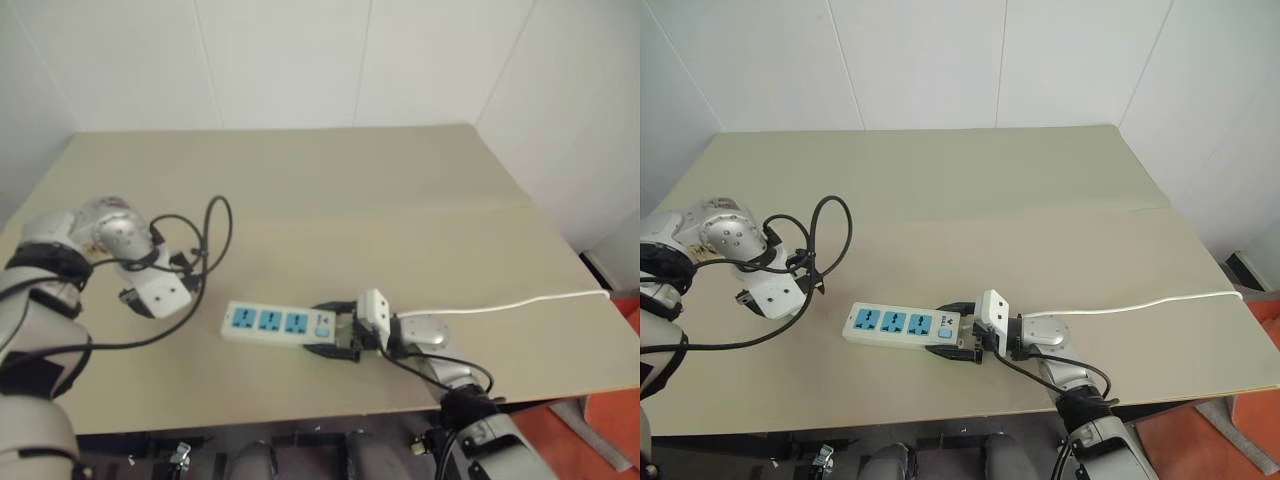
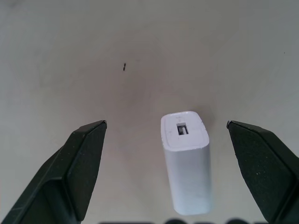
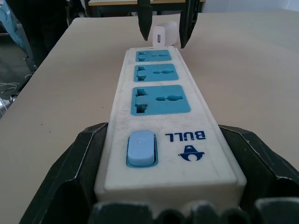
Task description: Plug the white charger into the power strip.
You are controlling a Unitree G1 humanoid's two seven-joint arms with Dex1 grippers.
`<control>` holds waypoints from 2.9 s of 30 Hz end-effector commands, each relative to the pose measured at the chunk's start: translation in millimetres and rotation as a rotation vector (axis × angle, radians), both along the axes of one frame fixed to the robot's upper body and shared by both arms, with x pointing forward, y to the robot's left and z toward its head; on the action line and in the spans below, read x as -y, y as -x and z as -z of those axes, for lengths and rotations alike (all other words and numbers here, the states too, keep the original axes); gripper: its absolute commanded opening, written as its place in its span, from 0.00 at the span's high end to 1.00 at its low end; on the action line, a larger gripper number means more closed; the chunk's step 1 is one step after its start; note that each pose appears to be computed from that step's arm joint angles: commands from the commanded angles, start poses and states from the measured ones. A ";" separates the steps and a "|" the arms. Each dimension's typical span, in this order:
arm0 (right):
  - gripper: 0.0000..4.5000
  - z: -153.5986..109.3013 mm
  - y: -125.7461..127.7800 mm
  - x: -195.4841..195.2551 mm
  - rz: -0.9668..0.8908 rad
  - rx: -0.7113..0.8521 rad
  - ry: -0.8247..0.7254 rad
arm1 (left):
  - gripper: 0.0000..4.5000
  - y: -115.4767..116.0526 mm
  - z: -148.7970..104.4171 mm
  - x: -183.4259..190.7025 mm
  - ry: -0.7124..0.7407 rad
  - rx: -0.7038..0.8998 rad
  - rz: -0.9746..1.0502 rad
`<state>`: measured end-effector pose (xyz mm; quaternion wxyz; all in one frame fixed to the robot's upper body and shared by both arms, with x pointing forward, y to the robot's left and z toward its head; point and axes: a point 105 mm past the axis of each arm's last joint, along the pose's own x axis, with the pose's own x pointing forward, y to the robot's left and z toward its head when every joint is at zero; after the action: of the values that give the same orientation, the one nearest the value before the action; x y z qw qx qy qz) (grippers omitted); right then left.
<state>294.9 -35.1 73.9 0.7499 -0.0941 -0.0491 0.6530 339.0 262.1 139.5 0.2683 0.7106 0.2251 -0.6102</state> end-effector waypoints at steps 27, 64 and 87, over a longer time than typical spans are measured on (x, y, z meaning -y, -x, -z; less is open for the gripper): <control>0.24 16.5 4.9 3.6 0.023 -0.061 0.061 | 0.77 -1.7 4.5 -4.9 0.004 0.005 -0.035; 0.24 14.7 -6.1 -3.9 -0.073 -0.028 0.088 | 0.77 50.6 -105.1 142.8 1.727 -0.581 -0.569; 0.24 17.8 -4.5 -5.5 -0.081 -0.039 0.095 | 0.77 53.4 -37.2 162.2 1.476 -0.657 -0.468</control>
<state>306.5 -31.3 71.5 0.7292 -0.1002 -0.0380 0.6759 284.6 101.4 172.8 0.7042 0.0606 -0.0008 -0.7075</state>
